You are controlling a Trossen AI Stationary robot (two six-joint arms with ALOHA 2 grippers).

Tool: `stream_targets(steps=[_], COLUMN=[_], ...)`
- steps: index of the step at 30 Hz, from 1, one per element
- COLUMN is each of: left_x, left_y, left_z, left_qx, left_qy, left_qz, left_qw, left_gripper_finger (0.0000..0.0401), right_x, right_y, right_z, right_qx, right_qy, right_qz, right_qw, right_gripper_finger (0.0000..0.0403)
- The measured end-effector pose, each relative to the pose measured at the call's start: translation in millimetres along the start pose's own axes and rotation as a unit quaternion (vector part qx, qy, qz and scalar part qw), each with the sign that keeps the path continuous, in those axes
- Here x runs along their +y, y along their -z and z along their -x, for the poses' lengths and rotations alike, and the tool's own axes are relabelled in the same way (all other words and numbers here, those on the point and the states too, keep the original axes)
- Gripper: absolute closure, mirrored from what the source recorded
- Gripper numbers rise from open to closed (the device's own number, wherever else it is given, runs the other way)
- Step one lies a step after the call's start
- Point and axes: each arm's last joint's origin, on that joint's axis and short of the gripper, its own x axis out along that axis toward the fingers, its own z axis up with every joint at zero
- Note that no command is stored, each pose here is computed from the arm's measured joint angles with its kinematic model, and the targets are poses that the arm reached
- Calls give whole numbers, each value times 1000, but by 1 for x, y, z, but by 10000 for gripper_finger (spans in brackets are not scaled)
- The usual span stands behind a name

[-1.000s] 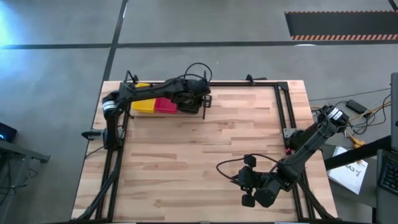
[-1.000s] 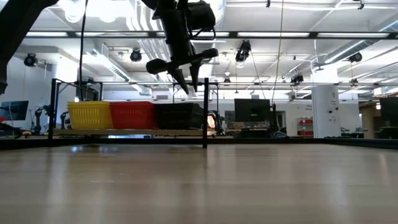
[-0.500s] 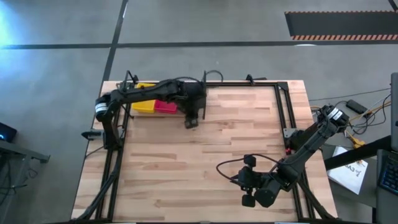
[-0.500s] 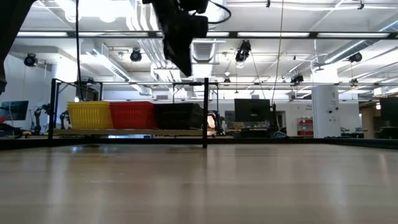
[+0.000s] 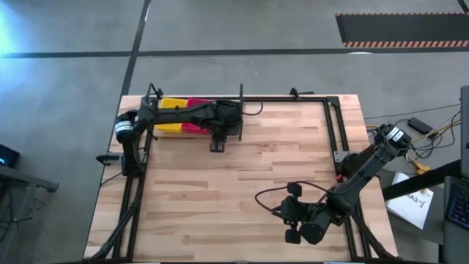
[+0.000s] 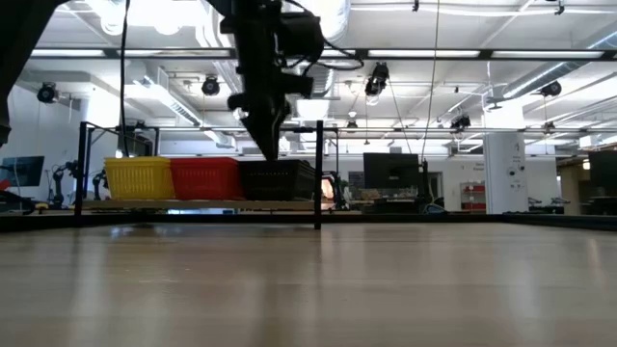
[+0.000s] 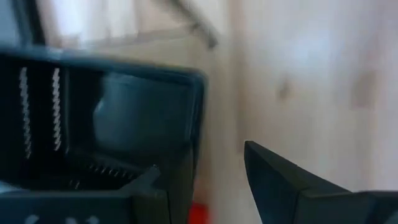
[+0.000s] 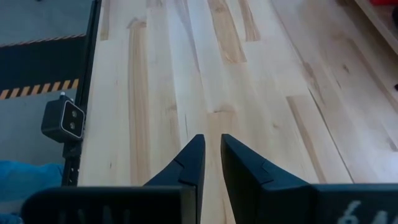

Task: Stack baskets on shelf by color
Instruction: Stack the black bin on top of the black bin on the shelf

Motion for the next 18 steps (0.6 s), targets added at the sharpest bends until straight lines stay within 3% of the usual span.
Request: stream_targets(steps=[4,10,18], left_x=[-1,-1,5], left_y=[2,1,-6], left_z=[-10,-13,9], left_qx=[12,2,-44], left_qy=[-49,-53,-63], left_qz=[6,19,41], left_qw=[999,998,996], left_gripper_finger=[271,271,271], right_x=[0,0,-1], right_y=[0,0,0], right_z=[0,0,0], right_qx=[0,0,-3], right_qy=[0,1,7], right_qz=[-2,-3,-2], right_qw=[1000,1000,1000], right_gripper_finger=[360,360,360])
